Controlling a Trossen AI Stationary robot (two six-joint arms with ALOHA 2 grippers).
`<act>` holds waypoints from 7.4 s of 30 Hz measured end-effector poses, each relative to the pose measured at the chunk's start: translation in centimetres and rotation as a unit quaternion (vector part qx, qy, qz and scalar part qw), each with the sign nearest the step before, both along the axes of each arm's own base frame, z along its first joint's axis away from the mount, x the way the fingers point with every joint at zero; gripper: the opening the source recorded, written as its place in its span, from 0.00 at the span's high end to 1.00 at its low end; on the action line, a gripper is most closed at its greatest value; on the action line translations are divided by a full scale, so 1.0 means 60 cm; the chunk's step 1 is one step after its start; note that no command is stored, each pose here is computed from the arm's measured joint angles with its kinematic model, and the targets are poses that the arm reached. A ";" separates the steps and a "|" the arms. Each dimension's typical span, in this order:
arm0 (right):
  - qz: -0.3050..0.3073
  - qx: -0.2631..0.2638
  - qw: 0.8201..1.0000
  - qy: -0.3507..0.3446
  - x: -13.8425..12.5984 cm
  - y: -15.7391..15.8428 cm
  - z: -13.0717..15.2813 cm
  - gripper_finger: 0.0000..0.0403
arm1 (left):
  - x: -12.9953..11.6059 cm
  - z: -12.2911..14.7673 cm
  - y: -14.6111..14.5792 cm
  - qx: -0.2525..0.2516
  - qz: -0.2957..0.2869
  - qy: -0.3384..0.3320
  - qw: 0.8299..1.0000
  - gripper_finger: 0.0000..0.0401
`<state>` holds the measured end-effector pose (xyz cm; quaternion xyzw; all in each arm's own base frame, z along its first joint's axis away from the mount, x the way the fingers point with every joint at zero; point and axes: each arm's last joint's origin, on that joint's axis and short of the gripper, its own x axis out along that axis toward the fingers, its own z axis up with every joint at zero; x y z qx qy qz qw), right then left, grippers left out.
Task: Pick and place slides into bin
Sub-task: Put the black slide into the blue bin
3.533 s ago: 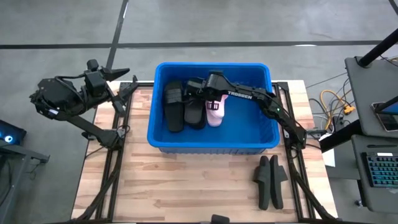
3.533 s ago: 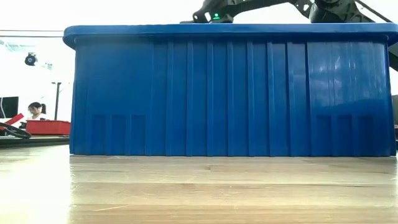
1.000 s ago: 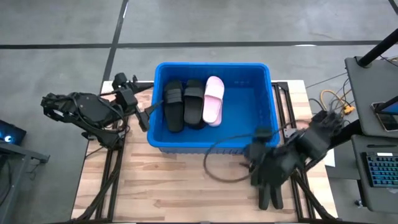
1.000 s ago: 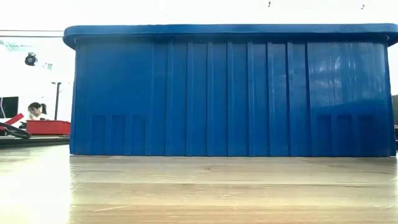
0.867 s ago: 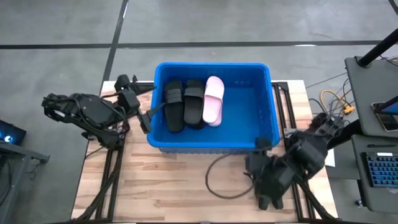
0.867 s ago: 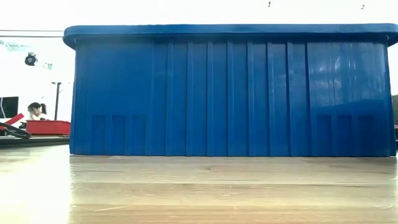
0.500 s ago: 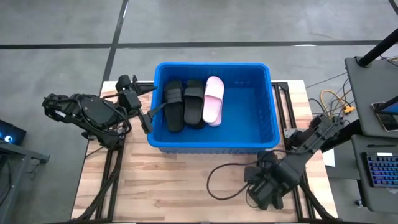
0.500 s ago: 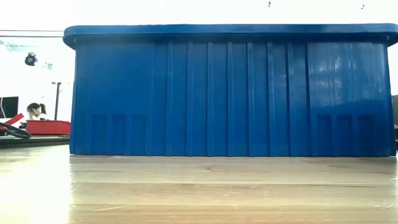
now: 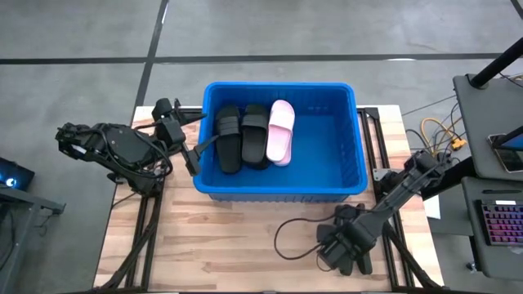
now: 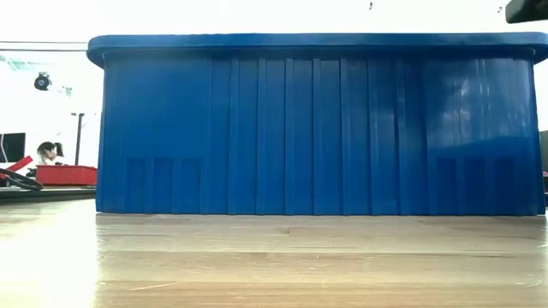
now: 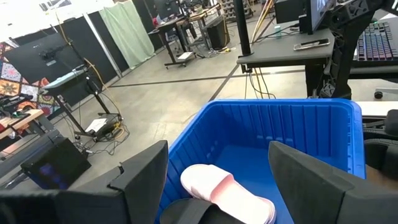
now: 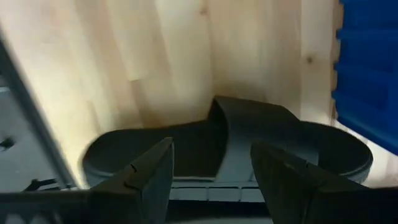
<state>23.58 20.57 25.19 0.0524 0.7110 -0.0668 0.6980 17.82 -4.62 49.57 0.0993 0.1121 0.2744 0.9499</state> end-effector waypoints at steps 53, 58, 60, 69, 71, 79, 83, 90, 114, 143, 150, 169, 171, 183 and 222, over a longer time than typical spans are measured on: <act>0.058 -0.020 0.994 -0.094 0.020 0.006 -0.017 0.98 | -0.001 -0.002 0.000 0.004 0.000 0.009 1.000 0.35; 0.052 0.021 0.987 -0.149 0.039 0.021 0.046 0.98 | -0.001 -0.002 0.000 0.004 0.000 0.009 1.000 0.35; 0.049 0.037 0.983 -0.175 0.045 0.026 0.073 0.98 | -0.001 -0.002 0.000 0.004 0.000 0.009 1.000 0.35; -0.051 -0.123 0.889 -0.438 0.072 0.009 0.205 0.98 | -0.001 -0.001 0.000 0.002 0.000 0.004 1.000 0.35; -0.083 -0.165 0.856 -0.483 0.076 -0.001 0.231 0.98 | -0.001 -0.001 0.000 0.002 0.000 0.004 1.000 0.35; -0.132 -0.289 0.788 -0.528 0.086 -0.049 0.276 0.98 | -0.001 -0.001 0.000 0.002 0.000 0.004 1.000 0.35; -0.147 -0.292 0.803 -0.498 0.090 -0.091 0.265 0.98 | -0.002 0.000 0.001 0.005 -0.001 0.005 1.000 0.35; -0.165 -0.289 0.822 -0.462 0.072 -0.161 0.236 0.98 | -0.007 0.002 0.003 0.026 -0.004 0.016 1.000 0.35; -0.143 -0.202 0.805 -0.539 0.011 -0.484 0.110 0.98 | -0.035 0.018 0.020 0.043 0.090 -0.014 0.995 0.35; -0.147 -0.214 0.848 -0.462 -0.065 -0.620 -0.050 0.98 | -0.040 0.020 0.025 0.054 0.168 -0.022 0.984 0.35; -0.149 -0.173 0.860 -0.456 -0.060 -0.637 -0.083 0.98 | -0.038 0.019 0.025 0.059 0.186 -0.022 0.981 0.35; -0.200 -0.107 0.900 -0.373 -0.044 -0.663 -0.076 0.57 | -0.035 0.018 0.023 0.060 0.188 -0.020 0.980 0.35; -0.204 -0.100 0.905 -0.359 -0.045 -0.662 -0.074 0.51 | -0.035 0.018 0.023 0.060 0.188 -0.020 0.980 0.35; -0.205 -0.093 0.909 -0.351 -0.038 -0.668 -0.024 0.38 | -0.032 0.017 0.022 0.061 0.187 -0.018 0.980 0.35; -0.219 0.145 0.880 -0.395 -0.191 -0.134 0.210 0.44 | 0.003 0.002 0.007 0.067 0.149 0.006 0.987 0.35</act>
